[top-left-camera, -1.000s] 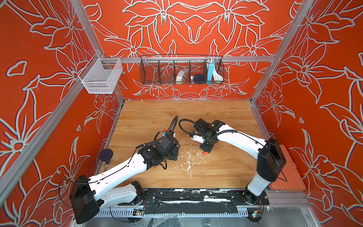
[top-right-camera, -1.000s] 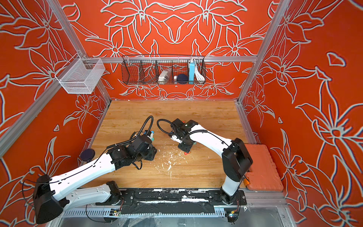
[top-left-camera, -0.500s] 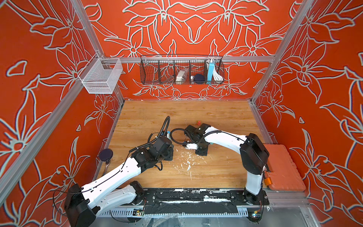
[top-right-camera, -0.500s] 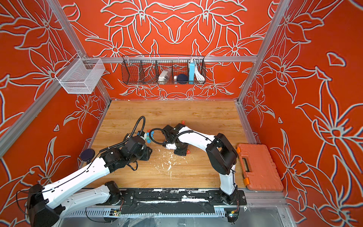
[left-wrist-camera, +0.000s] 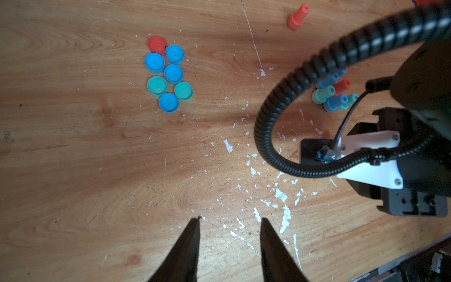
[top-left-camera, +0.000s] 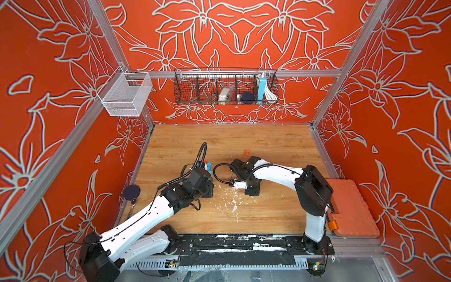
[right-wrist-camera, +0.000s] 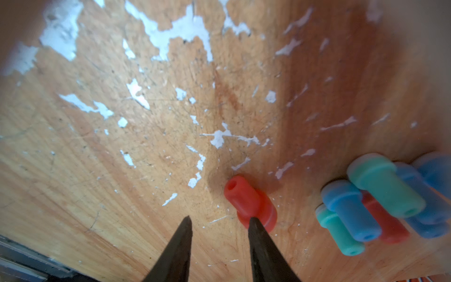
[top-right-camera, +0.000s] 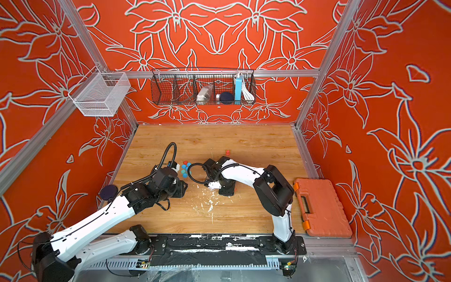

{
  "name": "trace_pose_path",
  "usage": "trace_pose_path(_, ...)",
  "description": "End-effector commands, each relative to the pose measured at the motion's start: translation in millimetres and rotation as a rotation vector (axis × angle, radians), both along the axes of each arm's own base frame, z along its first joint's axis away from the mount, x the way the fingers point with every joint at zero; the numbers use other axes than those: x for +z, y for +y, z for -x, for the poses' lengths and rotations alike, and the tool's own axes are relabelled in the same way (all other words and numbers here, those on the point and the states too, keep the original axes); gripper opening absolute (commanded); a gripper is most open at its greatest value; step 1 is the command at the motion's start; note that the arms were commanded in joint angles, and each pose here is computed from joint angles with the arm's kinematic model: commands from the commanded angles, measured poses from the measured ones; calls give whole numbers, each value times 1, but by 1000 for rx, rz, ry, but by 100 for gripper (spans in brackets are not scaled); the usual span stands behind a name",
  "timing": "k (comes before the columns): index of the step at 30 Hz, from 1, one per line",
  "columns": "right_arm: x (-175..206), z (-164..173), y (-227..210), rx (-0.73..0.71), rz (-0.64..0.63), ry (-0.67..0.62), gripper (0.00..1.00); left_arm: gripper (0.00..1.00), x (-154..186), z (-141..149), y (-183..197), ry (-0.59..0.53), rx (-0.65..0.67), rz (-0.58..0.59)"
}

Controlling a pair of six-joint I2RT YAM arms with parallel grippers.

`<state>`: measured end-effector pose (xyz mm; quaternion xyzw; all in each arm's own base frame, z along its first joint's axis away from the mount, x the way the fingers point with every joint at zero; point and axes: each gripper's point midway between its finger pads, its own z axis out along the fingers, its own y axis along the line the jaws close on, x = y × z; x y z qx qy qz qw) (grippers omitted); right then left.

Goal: Close the stamp cap
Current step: Pick up the stamp from the center of the board.

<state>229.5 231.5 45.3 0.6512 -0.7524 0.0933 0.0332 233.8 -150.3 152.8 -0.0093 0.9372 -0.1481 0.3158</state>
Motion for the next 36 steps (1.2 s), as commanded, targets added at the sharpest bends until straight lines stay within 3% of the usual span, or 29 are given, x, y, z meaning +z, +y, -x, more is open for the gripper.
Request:
trace_pose_path(1,-5,-10,-2,31,26,-36,39,41,2,-1,2,-1,13,17)
trace_pose_path(15,-15,-17,-6,16,65,-35,36,42,2,4,14,-4,51,35)
trace_pose_path(30,-27,2,-24,-32,81,34,35,41,5,5,20,-12,70,46)
trace_pose_path(36,-24,4,-19,-58,66,58,23,41,5,6,24,-14,80,42)
